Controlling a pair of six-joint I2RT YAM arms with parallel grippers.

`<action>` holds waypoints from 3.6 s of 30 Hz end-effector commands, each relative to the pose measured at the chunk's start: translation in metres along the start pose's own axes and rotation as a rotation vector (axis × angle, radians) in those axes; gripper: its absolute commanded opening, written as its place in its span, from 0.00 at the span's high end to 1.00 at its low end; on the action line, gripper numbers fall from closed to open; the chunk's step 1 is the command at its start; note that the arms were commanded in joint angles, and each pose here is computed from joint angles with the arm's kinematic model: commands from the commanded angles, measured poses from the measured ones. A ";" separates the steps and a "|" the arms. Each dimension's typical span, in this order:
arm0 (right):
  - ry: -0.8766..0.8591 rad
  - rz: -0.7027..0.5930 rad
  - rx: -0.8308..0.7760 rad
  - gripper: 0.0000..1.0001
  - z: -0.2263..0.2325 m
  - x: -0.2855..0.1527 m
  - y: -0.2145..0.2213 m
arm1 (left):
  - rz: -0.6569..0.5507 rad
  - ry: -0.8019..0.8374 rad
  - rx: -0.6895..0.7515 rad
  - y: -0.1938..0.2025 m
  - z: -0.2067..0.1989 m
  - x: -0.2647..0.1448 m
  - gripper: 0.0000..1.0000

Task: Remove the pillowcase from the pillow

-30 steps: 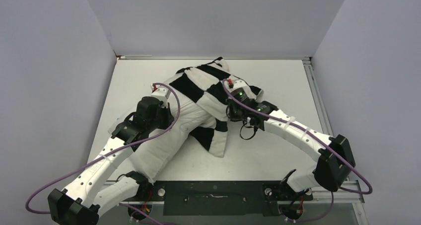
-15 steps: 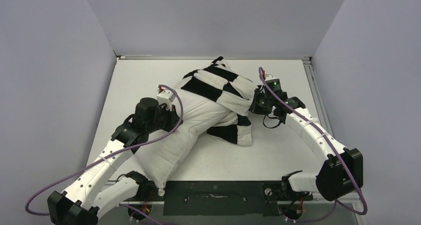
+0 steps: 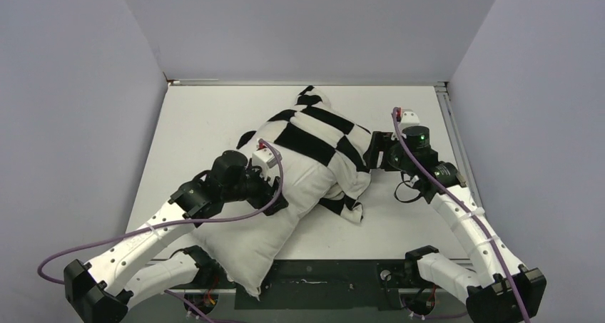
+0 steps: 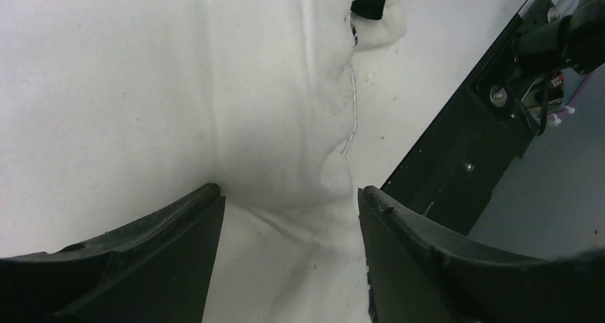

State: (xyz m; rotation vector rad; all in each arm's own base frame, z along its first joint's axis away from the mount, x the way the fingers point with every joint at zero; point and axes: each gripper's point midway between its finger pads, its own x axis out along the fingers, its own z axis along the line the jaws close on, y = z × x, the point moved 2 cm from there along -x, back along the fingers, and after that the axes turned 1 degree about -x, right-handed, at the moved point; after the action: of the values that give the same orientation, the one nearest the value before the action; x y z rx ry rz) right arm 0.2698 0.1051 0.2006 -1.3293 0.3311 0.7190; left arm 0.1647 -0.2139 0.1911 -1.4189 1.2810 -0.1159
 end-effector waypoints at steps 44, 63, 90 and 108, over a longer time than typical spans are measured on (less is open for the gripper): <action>-0.467 -0.111 -0.426 0.10 0.220 0.072 -0.111 | -0.158 -0.194 -0.176 -0.087 0.039 0.018 1.00; -0.100 0.127 -0.577 0.93 0.155 0.154 -0.034 | -0.125 -0.294 -0.228 -0.045 0.048 0.011 1.00; -0.020 -0.046 -0.010 0.91 0.036 0.128 -0.129 | -0.114 -0.588 -0.308 -0.051 0.123 -0.035 1.00; -0.273 -0.123 0.007 0.31 0.081 0.056 -0.121 | -0.207 -0.626 -0.116 -0.133 0.110 -0.036 0.47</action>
State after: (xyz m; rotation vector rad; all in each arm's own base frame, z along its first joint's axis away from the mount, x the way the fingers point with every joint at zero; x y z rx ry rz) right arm 0.3966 0.1925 0.2336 -1.2101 0.1762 0.8526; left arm 0.3100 -0.1358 0.2251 -1.5326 0.7360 0.4196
